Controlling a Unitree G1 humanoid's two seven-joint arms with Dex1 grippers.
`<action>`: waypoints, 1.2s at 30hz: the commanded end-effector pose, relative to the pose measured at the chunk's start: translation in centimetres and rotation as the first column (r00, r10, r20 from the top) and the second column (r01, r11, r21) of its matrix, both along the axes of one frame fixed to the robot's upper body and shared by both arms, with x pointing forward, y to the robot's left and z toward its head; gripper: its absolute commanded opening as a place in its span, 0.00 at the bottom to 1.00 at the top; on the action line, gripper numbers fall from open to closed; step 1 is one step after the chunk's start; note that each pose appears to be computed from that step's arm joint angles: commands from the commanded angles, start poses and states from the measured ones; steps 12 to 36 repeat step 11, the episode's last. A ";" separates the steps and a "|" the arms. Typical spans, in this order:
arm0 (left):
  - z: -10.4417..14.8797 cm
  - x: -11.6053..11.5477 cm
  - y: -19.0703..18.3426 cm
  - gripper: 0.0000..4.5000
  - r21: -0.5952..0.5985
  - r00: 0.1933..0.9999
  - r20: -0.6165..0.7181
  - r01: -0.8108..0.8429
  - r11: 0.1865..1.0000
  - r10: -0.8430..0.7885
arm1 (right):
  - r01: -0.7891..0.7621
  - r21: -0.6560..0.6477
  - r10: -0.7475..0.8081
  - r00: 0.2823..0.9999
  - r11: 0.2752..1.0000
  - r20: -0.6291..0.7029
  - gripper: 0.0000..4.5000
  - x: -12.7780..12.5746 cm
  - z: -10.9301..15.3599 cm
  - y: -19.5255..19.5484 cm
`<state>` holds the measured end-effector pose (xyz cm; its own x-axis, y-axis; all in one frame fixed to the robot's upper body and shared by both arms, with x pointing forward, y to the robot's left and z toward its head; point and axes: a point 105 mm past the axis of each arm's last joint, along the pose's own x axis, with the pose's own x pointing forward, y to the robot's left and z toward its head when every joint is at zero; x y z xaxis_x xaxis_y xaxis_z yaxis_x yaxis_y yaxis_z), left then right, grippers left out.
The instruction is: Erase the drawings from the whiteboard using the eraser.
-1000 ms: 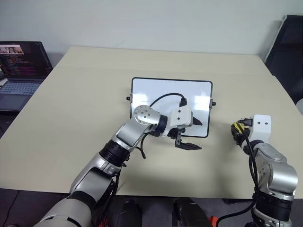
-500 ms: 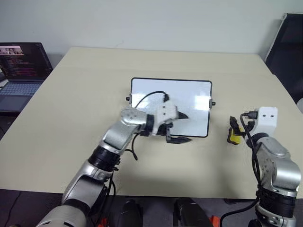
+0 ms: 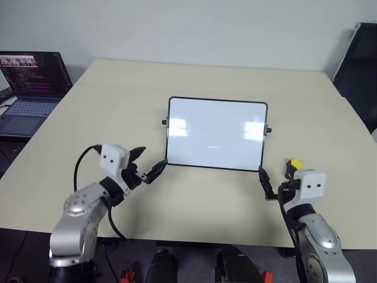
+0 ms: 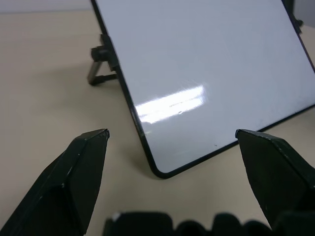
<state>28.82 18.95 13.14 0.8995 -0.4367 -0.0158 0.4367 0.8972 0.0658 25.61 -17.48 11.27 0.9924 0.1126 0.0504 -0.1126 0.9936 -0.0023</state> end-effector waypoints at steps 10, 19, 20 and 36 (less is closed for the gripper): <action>-2.6 -0.7 2.8 1.00 0.063 0.937 0.009 -0.348 0.935 0.348 | 0.051 -0.029 -0.050 0.998 0.998 0.034 0.98 -2.0 -0.1 -2.2; -2.7 -0.6 2.7 1.00 0.061 0.940 0.005 -0.342 0.938 0.342 | 0.056 -0.028 -0.055 0.998 0.998 0.027 0.98 -1.9 -0.1 -2.4; -2.7 -0.6 2.7 1.00 0.061 0.940 0.005 -0.342 0.938 0.342 | 0.056 -0.028 -0.055 0.998 0.998 0.027 0.98 -1.9 -0.1 -2.4; -2.7 -0.6 2.7 1.00 0.061 0.940 0.005 -0.342 0.938 0.342 | 0.056 -0.028 -0.055 0.998 0.998 0.027 0.98 -1.9 -0.1 -2.4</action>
